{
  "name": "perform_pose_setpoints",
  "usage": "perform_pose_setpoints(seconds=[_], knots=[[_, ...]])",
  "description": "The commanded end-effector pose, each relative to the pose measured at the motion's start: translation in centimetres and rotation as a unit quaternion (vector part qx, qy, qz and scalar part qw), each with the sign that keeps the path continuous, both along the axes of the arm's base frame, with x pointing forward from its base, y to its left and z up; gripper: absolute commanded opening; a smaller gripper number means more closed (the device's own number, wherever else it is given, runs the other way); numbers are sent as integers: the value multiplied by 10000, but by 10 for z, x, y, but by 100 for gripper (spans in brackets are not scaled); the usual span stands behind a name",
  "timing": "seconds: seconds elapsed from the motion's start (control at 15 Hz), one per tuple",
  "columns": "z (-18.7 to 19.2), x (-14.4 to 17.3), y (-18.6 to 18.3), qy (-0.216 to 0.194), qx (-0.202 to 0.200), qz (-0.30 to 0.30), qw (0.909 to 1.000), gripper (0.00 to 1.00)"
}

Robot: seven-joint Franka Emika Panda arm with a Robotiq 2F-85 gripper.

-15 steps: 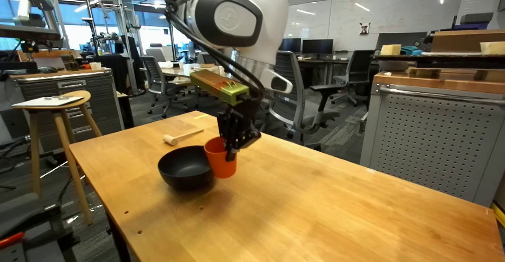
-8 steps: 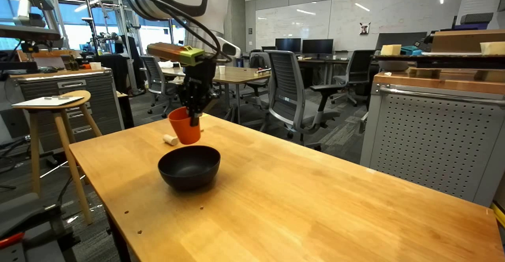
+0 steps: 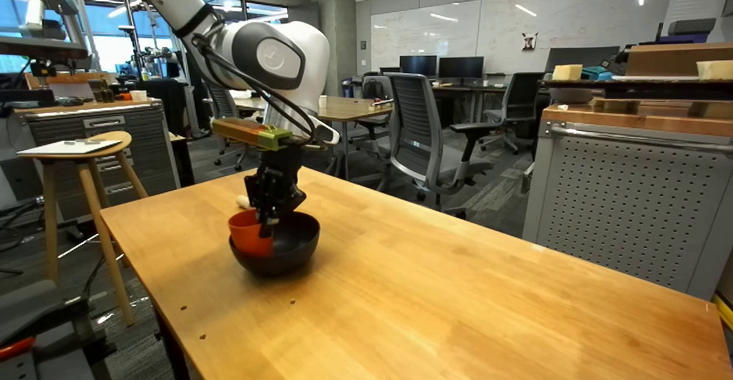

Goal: Put the orange cup in the black bowl

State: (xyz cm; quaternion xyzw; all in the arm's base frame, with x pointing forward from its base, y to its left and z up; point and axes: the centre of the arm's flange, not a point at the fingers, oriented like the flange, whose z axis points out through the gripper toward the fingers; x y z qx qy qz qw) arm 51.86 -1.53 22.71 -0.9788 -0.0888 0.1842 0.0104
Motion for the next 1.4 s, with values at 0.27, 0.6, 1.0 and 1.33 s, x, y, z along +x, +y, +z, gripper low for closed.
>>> perform_pose_setpoints(seconds=[0.27,0.6,1.0,1.33], knots=[[-22,34,0,-100,42,-2,9999,4],[-11,36,-4,-172,113,-42,9998,46],[58,8,11,-510,145,173,9984,91],[134,-16,32,-1183,161,477,9917,100]])
